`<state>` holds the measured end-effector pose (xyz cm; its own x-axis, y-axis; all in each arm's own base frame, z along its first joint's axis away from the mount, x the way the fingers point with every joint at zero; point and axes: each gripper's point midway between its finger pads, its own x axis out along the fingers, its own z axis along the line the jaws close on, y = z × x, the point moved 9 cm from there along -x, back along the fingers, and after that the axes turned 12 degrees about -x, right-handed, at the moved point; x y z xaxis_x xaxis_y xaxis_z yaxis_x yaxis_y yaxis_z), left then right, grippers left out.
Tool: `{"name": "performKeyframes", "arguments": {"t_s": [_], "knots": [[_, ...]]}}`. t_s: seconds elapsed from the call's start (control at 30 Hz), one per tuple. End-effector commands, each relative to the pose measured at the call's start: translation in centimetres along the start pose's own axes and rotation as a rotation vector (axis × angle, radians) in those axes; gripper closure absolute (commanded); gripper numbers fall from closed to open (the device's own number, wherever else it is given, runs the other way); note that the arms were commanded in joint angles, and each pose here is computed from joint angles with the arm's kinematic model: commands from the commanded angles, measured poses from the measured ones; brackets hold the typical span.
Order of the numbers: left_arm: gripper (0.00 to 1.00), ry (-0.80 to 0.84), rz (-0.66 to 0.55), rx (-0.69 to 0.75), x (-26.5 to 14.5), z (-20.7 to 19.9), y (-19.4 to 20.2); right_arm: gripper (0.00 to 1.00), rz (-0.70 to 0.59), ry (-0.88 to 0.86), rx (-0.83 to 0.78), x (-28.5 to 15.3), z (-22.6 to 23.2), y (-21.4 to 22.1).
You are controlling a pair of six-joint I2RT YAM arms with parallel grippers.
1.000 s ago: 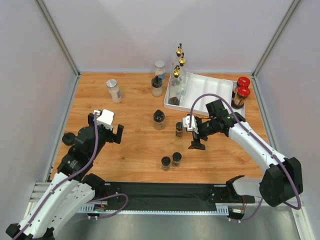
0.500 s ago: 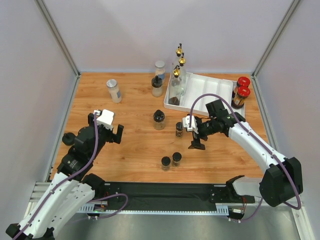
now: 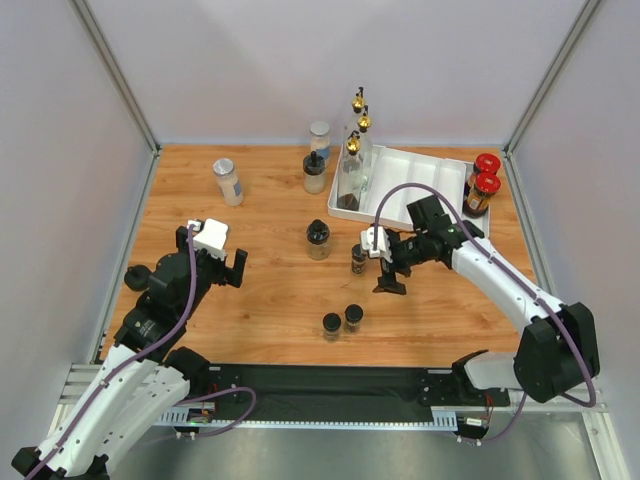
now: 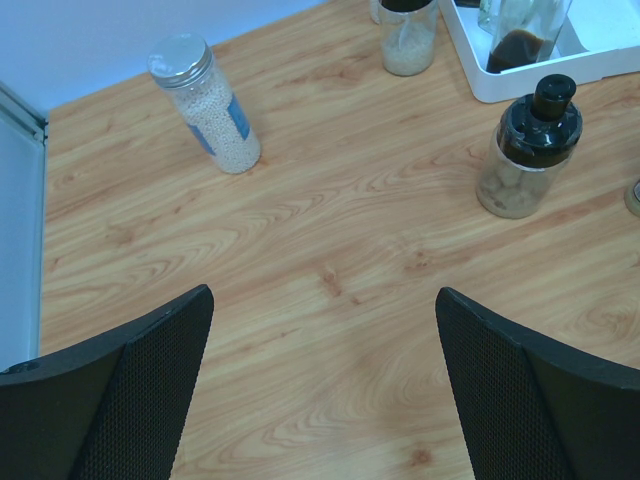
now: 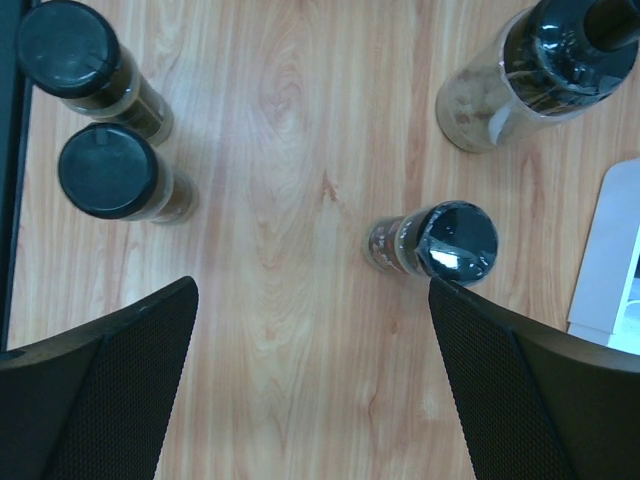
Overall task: Organize the condiment bottles
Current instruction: Pick up the bottle from the center of the board.
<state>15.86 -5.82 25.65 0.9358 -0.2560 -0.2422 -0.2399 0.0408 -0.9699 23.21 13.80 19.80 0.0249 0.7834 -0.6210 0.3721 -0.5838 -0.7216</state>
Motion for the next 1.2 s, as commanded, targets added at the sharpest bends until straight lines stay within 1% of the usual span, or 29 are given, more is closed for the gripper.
{"name": "performKeyframes", "arguments": {"t_s": [0.0,0.1,0.33,0.43,0.63,0.83,0.87,0.93,0.97,1.03,1.07,1.13,1.17], "knots": [[0.00,-0.018,0.004,0.022,0.1,0.3,0.2,0.00,0.004,0.093,-0.036,0.1,-2.7,-0.6],[0.00,-0.018,0.004,0.020,0.1,0.3,0.2,0.00,0.014,0.143,-0.013,0.8,-4.3,0.0],[0.00,-0.018,0.004,0.022,0.1,0.3,0.2,0.01,0.056,0.173,0.064,2.7,-6.4,1.4],[0.00,-0.016,0.006,0.021,0.1,0.3,0.2,0.05,0.076,0.169,0.084,3.6,-6.8,1.9],[0.00,-0.013,0.006,0.022,0.1,0.2,0.2,0.19,0.102,0.128,0.101,5.0,-6.6,2.3],[0.00,-0.008,0.011,0.022,0.2,0.2,0.3,0.35,0.125,0.113,0.123,5.9,-6.6,3.0],[0.00,-0.007,0.010,0.023,0.2,0.2,0.2,0.41,0.131,0.108,0.131,6.1,-6.5,3.1],[0.00,-0.007,0.008,0.022,0.1,0.2,0.2,0.48,0.135,0.107,0.136,6.2,-6.6,3.3],[0.00,-0.007,0.010,0.023,0.2,0.2,0.2,0.57,0.137,0.109,0.142,6.1,-6.7,3.3],[0.00,-0.006,0.010,0.020,0.2,0.2,0.2,0.66,0.136,0.107,0.147,6.2,-6.6,3.4],[0.00,-0.006,0.010,0.020,0.2,0.2,0.2,0.73,0.136,0.102,0.149,6.3,-6.5,3.3],[0.00,-0.004,0.010,0.020,0.2,0.1,0.2,0.79,0.135,0.100,0.151,6.2,-6.5,3.3],[0.00,-0.004,0.010,0.020,0.1,0.2,0.2,0.85,0.137,0.096,0.155,6.2,-6.4,3.3]]}}
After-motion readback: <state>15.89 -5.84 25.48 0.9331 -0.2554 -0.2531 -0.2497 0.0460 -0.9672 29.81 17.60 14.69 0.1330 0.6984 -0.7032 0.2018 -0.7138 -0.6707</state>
